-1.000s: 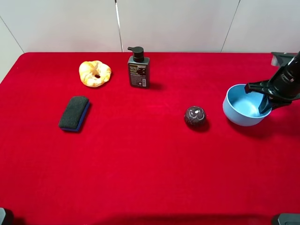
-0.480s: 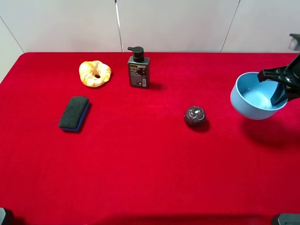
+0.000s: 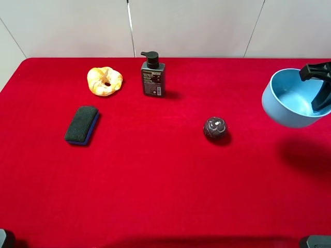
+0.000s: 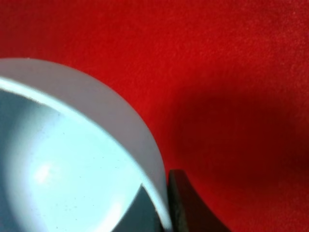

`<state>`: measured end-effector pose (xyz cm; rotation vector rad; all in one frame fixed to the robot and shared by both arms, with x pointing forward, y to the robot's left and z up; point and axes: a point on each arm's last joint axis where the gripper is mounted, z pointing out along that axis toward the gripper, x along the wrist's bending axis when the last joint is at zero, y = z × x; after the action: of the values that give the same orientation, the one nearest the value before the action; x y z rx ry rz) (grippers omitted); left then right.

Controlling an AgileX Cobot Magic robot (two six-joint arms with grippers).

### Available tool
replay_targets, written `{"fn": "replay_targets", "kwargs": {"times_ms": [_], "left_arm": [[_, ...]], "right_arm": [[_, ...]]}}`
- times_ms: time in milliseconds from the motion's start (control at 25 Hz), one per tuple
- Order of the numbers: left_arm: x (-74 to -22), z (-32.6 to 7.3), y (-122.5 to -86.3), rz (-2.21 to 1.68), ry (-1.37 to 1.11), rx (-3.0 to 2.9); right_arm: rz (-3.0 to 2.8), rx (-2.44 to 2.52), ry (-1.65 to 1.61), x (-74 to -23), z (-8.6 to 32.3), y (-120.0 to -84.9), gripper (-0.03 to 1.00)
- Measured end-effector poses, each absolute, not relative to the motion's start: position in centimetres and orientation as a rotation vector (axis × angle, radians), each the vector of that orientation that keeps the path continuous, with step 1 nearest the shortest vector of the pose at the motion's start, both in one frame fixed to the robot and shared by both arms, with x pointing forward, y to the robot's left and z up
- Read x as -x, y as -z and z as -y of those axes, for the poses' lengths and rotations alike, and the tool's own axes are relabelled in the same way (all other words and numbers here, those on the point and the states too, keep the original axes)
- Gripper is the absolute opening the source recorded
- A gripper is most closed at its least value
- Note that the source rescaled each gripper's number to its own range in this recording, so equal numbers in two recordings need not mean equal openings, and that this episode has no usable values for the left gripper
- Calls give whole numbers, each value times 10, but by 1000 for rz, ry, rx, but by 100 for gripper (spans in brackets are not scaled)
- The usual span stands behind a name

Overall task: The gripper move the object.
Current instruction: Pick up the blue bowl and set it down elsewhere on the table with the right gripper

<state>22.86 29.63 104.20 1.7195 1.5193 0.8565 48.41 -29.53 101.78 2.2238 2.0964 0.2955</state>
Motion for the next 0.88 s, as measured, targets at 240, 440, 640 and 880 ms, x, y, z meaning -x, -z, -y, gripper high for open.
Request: {"fn": "replay_targets", "kwargs": {"times_ms": [240,440,640,880], "left_arm": [[-229,-296,-1042,-1519,-856,-1719],[-229,-296,-1042,-1519,-856,-1719],[-229,-296,-1042,-1519,-856,-1719],[-229,-296,-1042,-1519,-856,-1719]], "right_arm": [[-2290,-2079,-275,-476,257,-1019,0],[-2404,-1984,-272,-467,224,-1019,0],[-2508,-1888,-279,-454,193,-1019,0],[-2591,-1831,-319,-442,169,-1020,0]]}}
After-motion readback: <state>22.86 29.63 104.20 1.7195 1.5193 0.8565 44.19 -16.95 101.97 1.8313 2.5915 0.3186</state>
